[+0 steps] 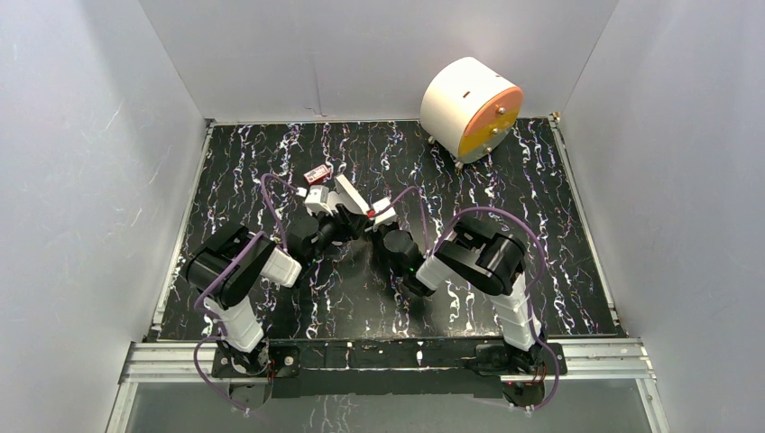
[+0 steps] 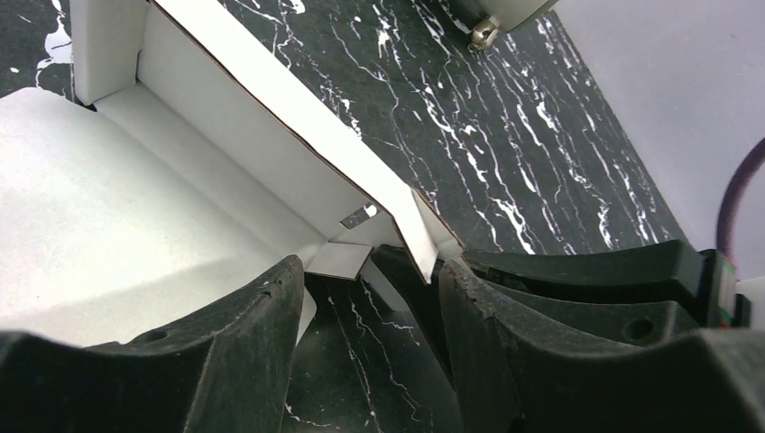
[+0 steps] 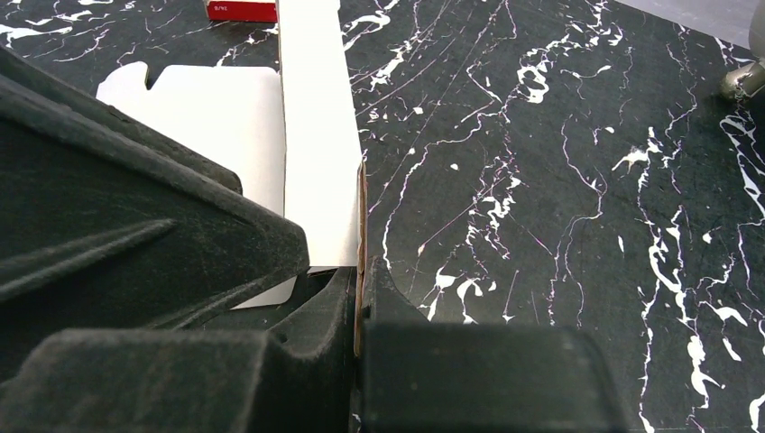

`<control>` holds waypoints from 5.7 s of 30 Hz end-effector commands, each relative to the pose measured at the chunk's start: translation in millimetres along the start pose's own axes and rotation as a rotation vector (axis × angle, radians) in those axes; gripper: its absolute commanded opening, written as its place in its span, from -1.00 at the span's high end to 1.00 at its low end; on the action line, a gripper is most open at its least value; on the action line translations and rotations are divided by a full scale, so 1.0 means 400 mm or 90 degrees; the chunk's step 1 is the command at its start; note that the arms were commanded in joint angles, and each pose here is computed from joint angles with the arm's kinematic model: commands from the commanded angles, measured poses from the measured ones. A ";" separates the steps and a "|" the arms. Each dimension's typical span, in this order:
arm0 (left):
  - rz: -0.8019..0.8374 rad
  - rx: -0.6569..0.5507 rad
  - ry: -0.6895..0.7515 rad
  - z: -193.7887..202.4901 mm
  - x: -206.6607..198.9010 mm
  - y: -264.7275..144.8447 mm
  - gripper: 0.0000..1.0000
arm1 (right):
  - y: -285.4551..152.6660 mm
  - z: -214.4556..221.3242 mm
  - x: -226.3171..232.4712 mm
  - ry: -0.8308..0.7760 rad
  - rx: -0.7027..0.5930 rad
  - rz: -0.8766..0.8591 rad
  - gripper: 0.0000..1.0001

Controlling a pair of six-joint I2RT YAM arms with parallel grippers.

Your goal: Fold the paper box

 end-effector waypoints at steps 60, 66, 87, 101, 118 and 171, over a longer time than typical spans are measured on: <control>0.043 -0.060 -0.446 -0.166 0.082 0.118 0.88 | -0.024 0.090 0.002 -0.059 0.105 -0.077 1.00; 0.063 -0.058 -0.495 -0.140 0.081 0.087 1.00 | -0.026 0.080 -0.010 -0.040 0.106 -0.045 1.00; 0.089 -0.052 -0.508 -0.071 -0.032 -0.050 1.00 | -0.027 0.057 -0.035 0.009 0.100 -0.004 1.00; 0.076 -0.012 -0.497 -0.017 -0.048 -0.112 0.97 | -0.040 0.056 -0.043 0.000 0.085 -0.038 1.00; 0.028 -0.048 -0.394 -0.086 -0.053 -0.100 0.07 | -0.050 0.077 -0.034 -0.058 0.068 -0.110 1.00; 0.069 -0.100 -0.597 -0.046 -0.023 -0.099 1.00 | -0.046 0.029 -0.051 0.006 0.062 -0.063 1.00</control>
Point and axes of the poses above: each gripper's point midway between its finger pads, its own y axis out along the fingers, its own x axis along the line the jaws close on, z = x × y, the point moved 10 cm from there along -y, back along the fingers, and after that the axes turned 7 degrees about -y, right-handed, at the moved point
